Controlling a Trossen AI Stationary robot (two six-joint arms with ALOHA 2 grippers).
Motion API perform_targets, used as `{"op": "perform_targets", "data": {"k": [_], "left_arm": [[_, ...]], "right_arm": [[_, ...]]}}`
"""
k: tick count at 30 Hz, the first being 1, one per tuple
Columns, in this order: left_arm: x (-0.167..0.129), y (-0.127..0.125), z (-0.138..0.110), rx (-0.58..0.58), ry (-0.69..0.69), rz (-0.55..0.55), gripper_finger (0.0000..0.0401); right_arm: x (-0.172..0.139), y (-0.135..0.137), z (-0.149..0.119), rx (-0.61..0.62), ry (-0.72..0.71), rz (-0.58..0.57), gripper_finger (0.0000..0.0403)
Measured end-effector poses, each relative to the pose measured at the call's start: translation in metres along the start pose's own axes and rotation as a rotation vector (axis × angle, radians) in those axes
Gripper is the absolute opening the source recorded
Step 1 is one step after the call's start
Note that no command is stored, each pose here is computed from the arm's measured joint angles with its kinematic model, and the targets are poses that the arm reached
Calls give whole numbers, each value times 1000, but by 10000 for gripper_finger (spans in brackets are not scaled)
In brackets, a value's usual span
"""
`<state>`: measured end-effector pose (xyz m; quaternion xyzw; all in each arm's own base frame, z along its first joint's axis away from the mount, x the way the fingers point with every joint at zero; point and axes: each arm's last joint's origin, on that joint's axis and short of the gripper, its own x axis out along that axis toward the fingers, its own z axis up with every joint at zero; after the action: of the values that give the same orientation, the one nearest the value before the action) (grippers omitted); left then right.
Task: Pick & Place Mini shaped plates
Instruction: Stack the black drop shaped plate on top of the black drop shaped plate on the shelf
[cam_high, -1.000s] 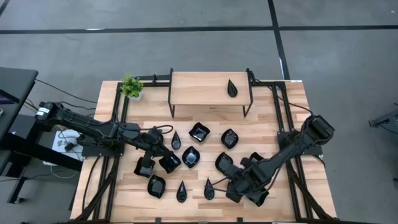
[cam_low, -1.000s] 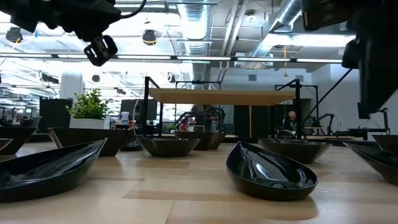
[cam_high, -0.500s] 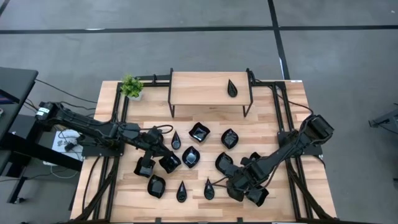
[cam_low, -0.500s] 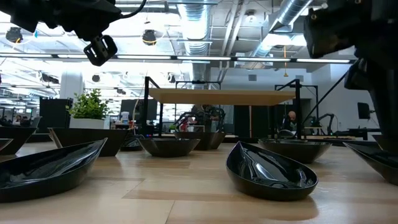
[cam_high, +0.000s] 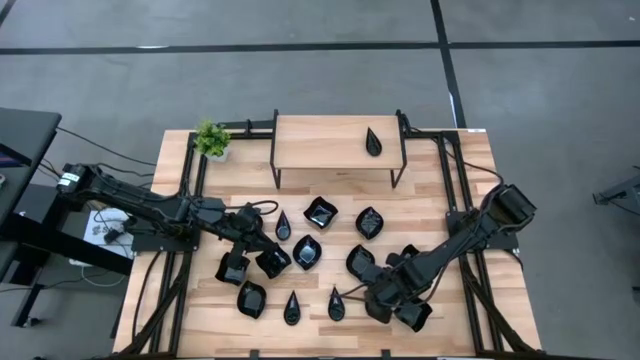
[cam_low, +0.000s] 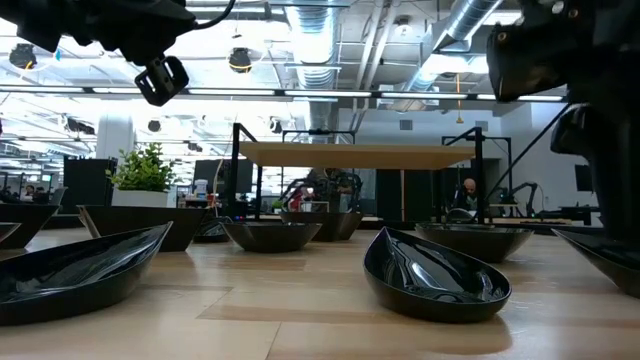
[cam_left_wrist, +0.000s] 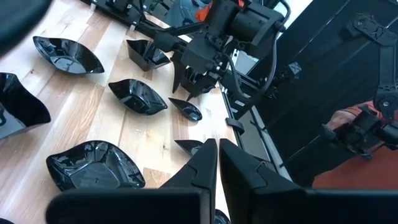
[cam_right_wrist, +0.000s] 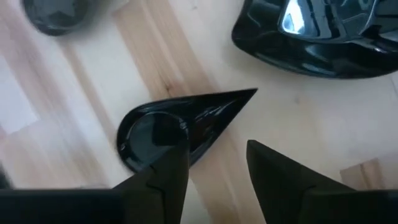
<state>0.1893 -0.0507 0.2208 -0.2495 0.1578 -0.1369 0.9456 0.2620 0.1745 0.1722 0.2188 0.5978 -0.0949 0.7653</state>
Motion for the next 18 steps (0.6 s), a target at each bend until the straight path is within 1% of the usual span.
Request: {"op": "perform_targets", "data": {"k": [7,12,18], "left_arm": [[0,0,0,0,-4,-2,19],[0,0,0,1,-5,-3,19],[0,0,0,1,-5,-2,19]], "right_arm": [[20,3,1,0,10,-12,153],[23,4,0,-1,25,-13,150],[22,2,2,-10,30,-14,135]]}}
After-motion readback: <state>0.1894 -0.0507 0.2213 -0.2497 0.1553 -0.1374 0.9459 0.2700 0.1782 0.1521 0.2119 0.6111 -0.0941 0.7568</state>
